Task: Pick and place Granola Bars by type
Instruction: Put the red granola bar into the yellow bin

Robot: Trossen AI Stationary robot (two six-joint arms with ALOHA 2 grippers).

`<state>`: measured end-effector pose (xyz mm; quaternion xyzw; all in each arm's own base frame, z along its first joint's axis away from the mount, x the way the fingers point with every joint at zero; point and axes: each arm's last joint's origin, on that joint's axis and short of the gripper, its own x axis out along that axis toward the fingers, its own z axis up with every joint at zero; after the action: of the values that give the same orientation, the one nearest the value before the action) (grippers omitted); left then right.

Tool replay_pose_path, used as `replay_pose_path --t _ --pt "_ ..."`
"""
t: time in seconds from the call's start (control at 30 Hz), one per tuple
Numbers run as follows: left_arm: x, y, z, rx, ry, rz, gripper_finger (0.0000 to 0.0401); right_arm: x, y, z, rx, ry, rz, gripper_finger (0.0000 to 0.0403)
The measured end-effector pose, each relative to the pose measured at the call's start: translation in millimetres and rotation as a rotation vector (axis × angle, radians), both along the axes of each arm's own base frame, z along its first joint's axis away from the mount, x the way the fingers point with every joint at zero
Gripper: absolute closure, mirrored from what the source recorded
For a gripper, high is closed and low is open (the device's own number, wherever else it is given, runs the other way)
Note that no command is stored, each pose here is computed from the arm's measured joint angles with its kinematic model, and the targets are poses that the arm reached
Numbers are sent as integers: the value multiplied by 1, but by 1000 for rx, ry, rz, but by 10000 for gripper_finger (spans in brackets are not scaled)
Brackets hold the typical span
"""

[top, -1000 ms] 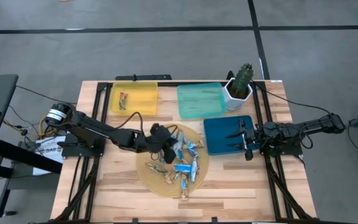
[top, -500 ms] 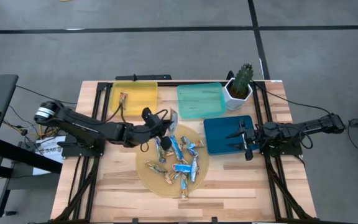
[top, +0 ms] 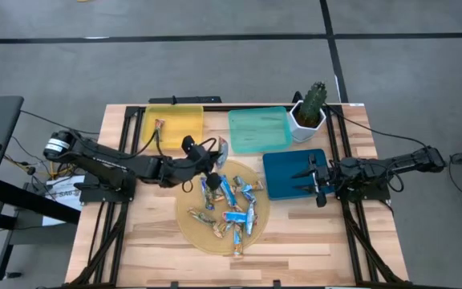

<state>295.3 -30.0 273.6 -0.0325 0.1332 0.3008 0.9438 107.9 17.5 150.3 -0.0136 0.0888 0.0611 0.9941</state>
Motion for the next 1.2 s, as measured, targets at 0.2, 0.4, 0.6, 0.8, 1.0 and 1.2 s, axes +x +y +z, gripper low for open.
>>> replay_pose_path --t 0.2,0.4,0.6,0.8,1.0,1.2 --pt "1 33 -6 -17 67 52 395 0 0 0 0 0 0 249" --pt "-8 82 -15 -34 193 164 395 0 0 0 0 0 0 249" --pt "-26 124 -24 -99 303 260 395 0 0 0 0 0 0 249" --pt "-53 150 -22 -146 392 375 395 0 0 0 0 0 0 249" --pt "-80 166 -22 -225 457 482 395 0 0 0 0 0 0 249" --pt "-98 181 -26 -300 505 556 395 0 0 0 0 0 0 249"
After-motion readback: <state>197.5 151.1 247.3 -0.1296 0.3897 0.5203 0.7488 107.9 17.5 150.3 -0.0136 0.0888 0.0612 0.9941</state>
